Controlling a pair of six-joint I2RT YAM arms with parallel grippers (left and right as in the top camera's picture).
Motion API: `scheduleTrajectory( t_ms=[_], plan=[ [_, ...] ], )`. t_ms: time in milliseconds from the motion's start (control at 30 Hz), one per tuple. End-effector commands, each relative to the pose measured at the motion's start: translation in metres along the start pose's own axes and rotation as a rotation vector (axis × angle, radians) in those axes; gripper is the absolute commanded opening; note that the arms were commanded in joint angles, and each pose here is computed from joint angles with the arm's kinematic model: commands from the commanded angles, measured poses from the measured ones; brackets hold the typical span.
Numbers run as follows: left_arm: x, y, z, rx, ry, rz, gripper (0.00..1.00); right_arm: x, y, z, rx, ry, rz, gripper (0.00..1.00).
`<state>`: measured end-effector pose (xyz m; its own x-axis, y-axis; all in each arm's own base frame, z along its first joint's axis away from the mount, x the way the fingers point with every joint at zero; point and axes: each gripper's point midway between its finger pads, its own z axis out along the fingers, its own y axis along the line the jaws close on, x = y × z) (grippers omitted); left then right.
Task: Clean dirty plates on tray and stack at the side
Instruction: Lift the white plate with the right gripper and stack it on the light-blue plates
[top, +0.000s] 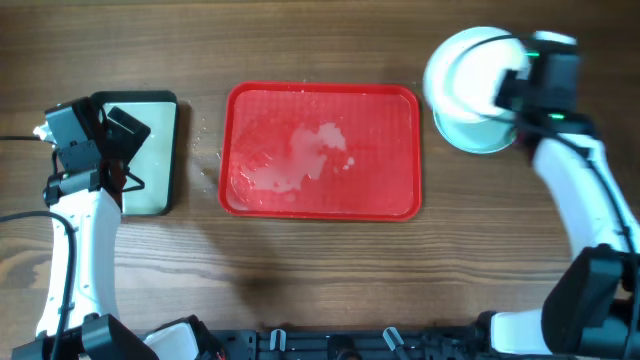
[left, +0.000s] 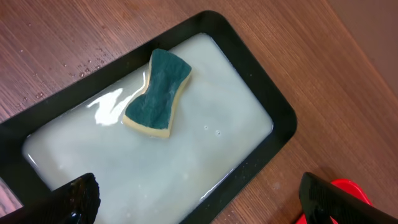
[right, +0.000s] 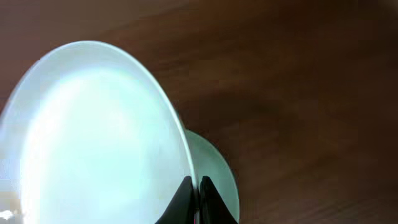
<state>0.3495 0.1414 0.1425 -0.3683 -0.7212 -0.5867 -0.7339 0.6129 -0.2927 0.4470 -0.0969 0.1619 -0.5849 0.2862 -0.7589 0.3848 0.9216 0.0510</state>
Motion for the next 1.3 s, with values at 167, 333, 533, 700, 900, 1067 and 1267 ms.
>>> scheduleTrajectory(
  t_ms=[167,333,533,700,900,1067,1267],
  plan=[
    [-0.003,0.001,-0.001,0.000,-0.006,-0.002,1.00,0.031,-0.037,0.035,-0.095,0.133,0.239,0.06],
    [-0.003,0.001,-0.001,0.000,-0.006,-0.002,1.00,0.060,-0.048,0.063,-0.031,0.203,0.236,0.49],
    [-0.003,0.001,-0.001,0.000,-0.006,-0.002,1.00,0.057,-0.039,0.055,-0.079,0.202,0.165,0.92],
    [-0.003,0.001,-0.001,0.000,-0.006,-0.002,1.00,0.020,-0.033,0.014,-0.102,0.106,0.148,0.92],
    [-0.003,0.001,-0.001,0.000,-0.006,-0.002,1.00,-0.021,-0.030,-0.039,-0.110,-0.036,0.130,0.84],
    [-0.003,0.001,-0.001,0.000,-0.006,-0.002,1.00,0.002,-0.008,-0.047,-0.219,0.069,0.125,0.91],
    [-0.003,0.001,-0.001,0.000,-0.006,-0.002,1.00,0.005,0.015,-0.098,-0.269,0.058,0.050,1.00]
  ],
)
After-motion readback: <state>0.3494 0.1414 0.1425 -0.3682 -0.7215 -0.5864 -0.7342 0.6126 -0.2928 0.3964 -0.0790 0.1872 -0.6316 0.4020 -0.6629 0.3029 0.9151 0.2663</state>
